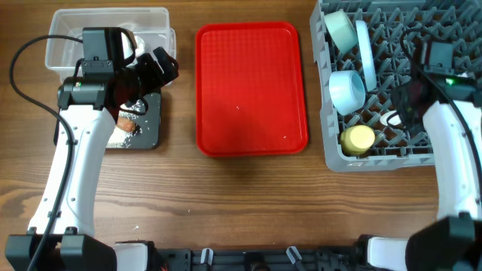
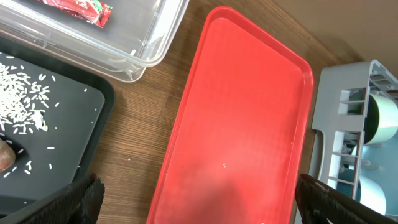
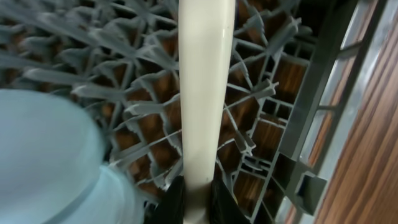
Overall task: Sort waste into correct bins and load items into the dishwasher rack
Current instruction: 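Carry the white spoon into the grey rack and release it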
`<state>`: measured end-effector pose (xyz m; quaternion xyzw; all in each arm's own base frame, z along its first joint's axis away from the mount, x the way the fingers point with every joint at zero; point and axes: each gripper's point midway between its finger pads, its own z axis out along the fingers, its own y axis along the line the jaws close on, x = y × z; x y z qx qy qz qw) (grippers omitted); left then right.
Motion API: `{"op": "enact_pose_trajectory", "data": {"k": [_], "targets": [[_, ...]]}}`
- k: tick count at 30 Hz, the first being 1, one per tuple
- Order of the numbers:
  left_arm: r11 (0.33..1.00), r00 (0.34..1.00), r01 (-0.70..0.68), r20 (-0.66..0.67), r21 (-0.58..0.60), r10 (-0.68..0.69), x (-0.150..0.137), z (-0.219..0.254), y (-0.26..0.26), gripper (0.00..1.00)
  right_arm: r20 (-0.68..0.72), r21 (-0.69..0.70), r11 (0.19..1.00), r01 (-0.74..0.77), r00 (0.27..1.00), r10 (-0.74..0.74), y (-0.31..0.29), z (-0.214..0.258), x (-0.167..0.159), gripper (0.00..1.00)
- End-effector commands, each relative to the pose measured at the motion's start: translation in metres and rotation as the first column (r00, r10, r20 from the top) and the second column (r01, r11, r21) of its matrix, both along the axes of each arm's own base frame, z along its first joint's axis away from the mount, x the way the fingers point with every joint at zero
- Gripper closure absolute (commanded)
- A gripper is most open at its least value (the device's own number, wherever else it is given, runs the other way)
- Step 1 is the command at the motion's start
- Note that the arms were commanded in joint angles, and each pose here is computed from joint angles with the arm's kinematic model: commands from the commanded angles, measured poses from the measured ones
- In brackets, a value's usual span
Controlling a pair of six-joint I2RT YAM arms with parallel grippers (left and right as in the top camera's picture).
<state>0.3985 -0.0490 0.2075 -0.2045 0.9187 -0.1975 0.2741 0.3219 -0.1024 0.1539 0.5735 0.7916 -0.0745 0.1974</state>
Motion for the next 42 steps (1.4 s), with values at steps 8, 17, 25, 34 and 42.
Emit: {"op": "enact_pose_trajectory", "data": {"k": [8,17,25,34,42], "targets": [[1.0,1.0,0.02,0.013,0.008,-0.021,0.002,0.003,-0.002,0.0,-0.059,0.012,0.999,0.052,0.997,-0.052,-0.002,-0.023,0.001,0.67],[1.0,1.0,0.02,0.013,0.008,-0.021,0.002,0.003,-0.002,0.0,0.067,0.014,0.979,-0.203,0.977,0.202,0.015,0.018,0.012,0.02],[1.0,1.0,0.02,0.013,0.008,-0.021,0.002,0.003,-0.002,0.0,0.363,-0.065,0.671,-0.738,0.609,0.705,0.093,0.106,0.006,0.0],[1.0,1.0,0.02,0.013,0.008,-0.021,0.002,0.003,-0.002,0.0,0.55,-0.192,0.482,-0.855,0.313,0.774,0.15,0.178,-0.076,0.0],[1.0,1.0,0.02,0.013,0.008,-0.021,0.002,0.003,-0.002,0.0,0.429,-0.299,0.488,-0.82,0.341,0.836,0.133,0.177,-0.106,0.0]]}}
